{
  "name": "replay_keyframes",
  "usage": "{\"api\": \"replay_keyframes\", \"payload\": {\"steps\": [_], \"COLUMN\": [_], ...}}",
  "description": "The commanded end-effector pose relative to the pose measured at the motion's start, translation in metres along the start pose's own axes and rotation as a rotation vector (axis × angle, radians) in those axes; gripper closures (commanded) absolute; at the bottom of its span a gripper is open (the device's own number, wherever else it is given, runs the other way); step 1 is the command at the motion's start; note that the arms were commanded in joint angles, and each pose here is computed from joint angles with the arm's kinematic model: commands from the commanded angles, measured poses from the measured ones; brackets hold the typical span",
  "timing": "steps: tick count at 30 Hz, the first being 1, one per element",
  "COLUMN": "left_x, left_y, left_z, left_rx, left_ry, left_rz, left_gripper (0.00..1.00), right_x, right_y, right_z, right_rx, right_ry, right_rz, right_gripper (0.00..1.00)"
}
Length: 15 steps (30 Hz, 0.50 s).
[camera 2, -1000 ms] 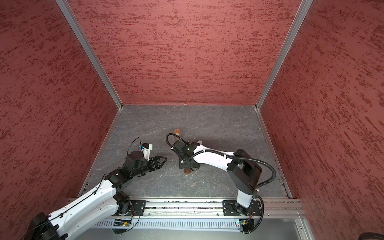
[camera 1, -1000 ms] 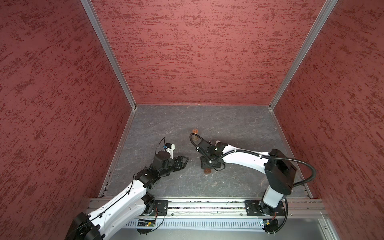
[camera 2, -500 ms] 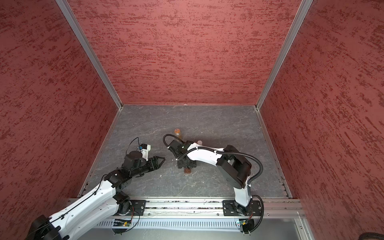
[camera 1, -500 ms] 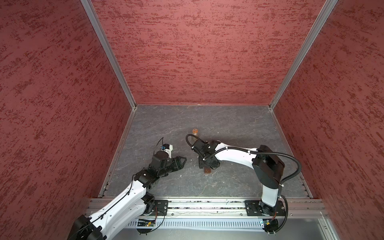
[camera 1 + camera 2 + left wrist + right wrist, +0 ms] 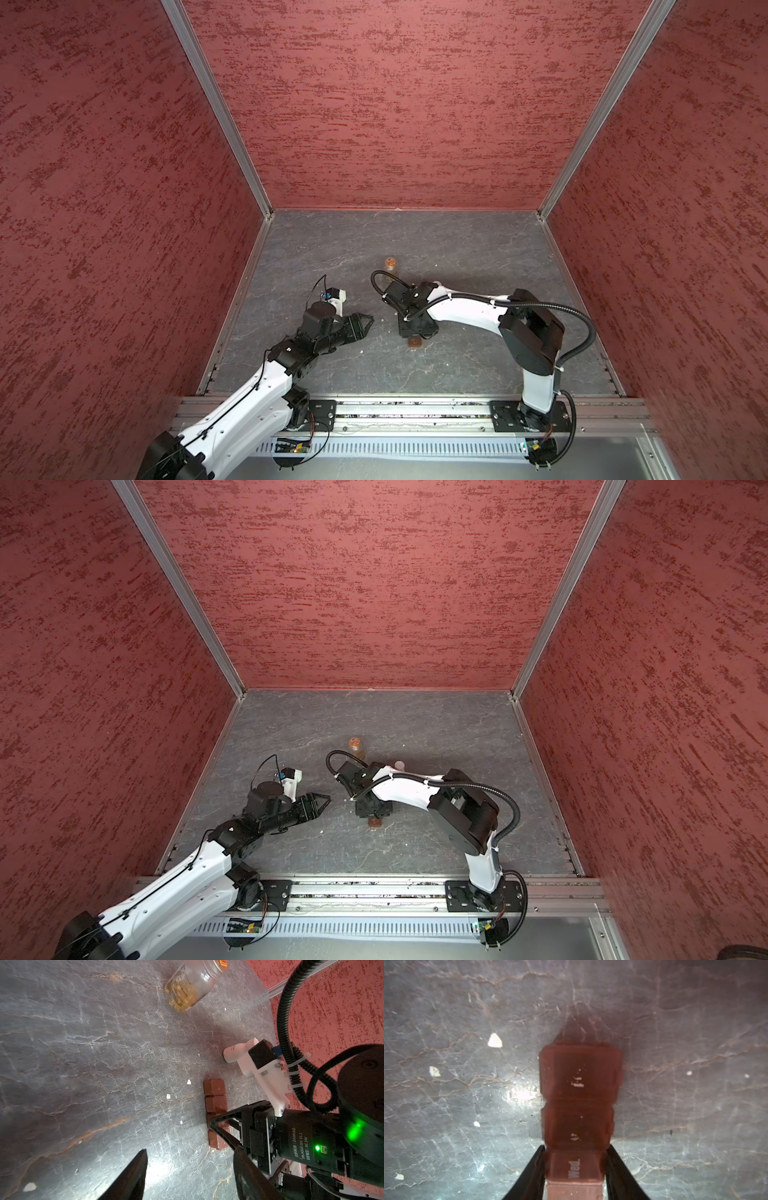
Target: Sort the pills into containers
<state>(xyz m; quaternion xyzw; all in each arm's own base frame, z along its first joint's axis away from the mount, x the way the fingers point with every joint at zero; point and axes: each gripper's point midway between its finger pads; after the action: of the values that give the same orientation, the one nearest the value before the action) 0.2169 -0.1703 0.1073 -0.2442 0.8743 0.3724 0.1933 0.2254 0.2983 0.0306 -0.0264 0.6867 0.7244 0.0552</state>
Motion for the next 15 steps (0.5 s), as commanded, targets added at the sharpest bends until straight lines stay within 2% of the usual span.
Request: {"api": "replay_keyframes", "payload": {"steps": [1,7,15], "left_x": [0.002,-0.003,-0.009], "left_y": [-0.006,-0.021,-0.042], "left_z": [-0.01,-0.043,-0.085], "left_rx": [0.075,0.24,0.328], "left_ry": [-0.007,0.017,0.01], "left_rz": [0.012,0.03,0.061], "left_gripper": [0.34,0.34,0.34], "right_x": [-0.01,-0.005,0.006], "right_y": [0.028,0.051,0.078], "right_z": [0.0,0.0,0.001], "right_rx": [-0.029,-0.115,-0.255], "right_ry": [0.01,0.058,0.094], "right_rz": [-0.058,-0.085,-0.108], "right_gripper": [0.56,0.56,0.56]}}
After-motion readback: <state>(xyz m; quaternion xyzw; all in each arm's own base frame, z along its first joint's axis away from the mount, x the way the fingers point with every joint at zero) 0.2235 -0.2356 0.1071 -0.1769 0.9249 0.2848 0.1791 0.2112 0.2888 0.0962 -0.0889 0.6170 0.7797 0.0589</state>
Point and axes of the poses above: each gripper's point midway between its finger pads, its own y axis back along the fingers, its own z axis along the line the jaws close on, x = y × z, and after that the axes turned 5 degrees about -y, right-handed
